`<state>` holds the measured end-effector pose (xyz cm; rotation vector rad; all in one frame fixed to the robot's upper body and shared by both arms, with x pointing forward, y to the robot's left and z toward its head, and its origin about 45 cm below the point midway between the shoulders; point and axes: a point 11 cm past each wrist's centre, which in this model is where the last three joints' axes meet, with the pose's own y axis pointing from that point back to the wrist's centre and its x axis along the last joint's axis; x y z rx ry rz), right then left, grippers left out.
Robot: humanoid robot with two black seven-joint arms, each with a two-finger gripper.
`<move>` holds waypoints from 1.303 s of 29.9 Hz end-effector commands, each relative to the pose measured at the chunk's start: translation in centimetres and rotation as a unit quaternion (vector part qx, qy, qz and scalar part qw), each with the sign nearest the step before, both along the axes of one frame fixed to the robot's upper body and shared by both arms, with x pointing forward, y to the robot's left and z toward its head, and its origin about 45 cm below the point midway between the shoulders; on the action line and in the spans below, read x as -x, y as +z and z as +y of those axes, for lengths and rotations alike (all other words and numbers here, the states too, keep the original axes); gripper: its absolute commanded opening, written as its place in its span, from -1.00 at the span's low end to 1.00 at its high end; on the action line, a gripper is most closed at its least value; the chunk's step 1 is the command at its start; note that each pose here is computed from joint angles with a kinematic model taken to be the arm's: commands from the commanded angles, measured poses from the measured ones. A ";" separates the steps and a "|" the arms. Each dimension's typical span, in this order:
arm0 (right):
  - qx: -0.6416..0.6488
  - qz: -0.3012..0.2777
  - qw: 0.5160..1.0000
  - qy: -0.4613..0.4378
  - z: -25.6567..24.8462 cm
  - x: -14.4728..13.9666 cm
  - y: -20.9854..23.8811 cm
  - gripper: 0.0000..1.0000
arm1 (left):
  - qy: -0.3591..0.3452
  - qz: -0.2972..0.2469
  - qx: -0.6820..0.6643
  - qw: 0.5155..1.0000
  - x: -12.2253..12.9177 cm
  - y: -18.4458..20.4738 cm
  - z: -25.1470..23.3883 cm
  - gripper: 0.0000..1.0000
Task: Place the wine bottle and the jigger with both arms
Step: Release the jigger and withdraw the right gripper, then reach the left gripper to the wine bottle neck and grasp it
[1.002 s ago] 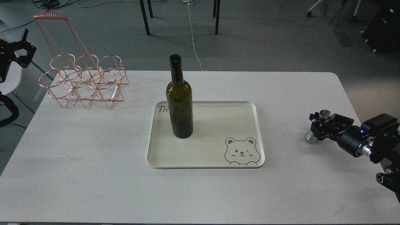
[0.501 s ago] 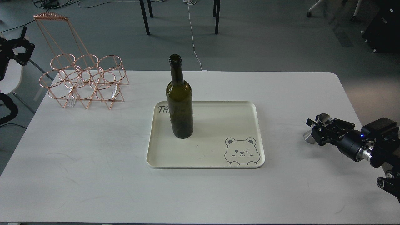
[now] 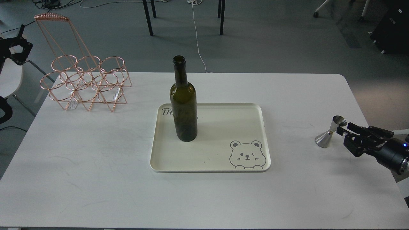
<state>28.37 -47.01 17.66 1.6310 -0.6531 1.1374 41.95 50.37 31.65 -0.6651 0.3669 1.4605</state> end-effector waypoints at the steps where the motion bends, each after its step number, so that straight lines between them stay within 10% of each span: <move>1: 0.003 -0.035 0.999 -0.027 -1.8 -1.1 3.1 0.03 | -0.018 0.020 -0.045 0.999 0.4 0.3 0.0 0.96; 9: -0.089 -0.144 0.981 -0.096 -1.8 -6.4 10.0 0.13 | -0.063 0.020 -0.198 0.978 1.9 4.9 -0.1 0.96; 18: -0.271 -0.137 0.938 -0.167 0.7 -11.3 12.1 0.33 | -0.199 -0.019 -0.403 0.893 4.6 9.8 -7.9 0.96; 39: -0.639 -0.054 0.728 -0.241 -0.2 -16.7 12.5 0.52 | -0.271 -0.242 -0.813 0.455 6.9 5.2 -27.4 0.81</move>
